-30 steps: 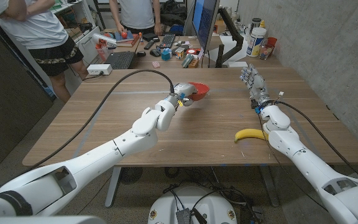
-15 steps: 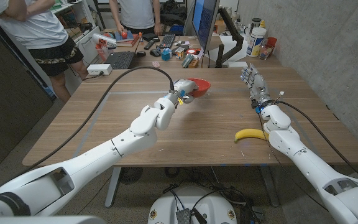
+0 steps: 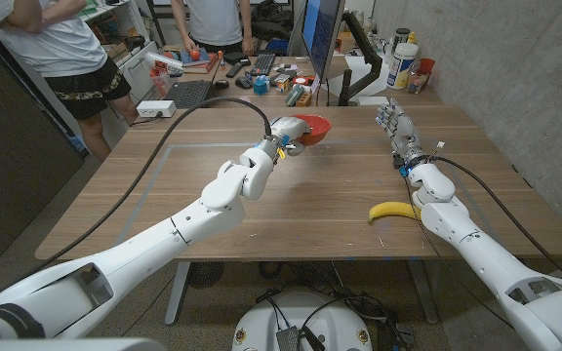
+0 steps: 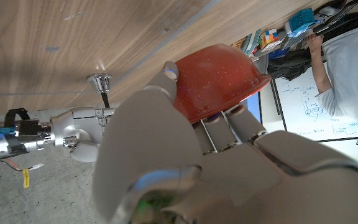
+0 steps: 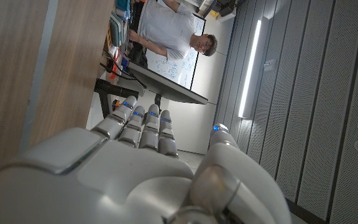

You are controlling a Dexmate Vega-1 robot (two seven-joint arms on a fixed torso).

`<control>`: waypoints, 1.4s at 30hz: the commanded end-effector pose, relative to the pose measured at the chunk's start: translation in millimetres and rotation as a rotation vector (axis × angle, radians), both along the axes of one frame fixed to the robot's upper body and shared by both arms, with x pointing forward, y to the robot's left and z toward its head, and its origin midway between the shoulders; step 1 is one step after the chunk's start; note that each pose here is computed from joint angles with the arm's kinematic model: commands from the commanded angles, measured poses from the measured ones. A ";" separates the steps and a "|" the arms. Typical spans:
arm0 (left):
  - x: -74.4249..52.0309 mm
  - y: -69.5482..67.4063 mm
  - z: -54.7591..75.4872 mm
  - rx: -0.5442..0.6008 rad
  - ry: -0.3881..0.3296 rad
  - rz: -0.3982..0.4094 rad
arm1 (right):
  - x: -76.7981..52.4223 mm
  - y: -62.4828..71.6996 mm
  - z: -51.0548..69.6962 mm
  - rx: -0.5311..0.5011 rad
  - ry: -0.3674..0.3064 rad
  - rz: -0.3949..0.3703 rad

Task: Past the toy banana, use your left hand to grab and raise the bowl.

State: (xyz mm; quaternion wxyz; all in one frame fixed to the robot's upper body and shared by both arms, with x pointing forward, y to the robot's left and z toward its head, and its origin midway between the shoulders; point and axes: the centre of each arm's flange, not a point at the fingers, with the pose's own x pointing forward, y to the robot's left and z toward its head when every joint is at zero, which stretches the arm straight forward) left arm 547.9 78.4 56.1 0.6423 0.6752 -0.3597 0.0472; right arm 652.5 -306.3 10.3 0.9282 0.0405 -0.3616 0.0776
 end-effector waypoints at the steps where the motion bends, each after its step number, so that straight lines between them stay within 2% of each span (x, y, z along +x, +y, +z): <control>1: -7.7 2.9 11.1 -0.006 -0.024 0.001 | 1.3 0.9 -0.7 -0.001 0.004 0.001; 23: -24.0 4.2 31.0 -0.021 -0.092 0.000 | 0.1 -1.8 -2.8 -0.001 0.007 -0.004; 42: -28.8 -0.8 32.7 -0.024 -0.105 0.004 | -0.7 -4.1 -2.3 -0.010 0.008 -0.002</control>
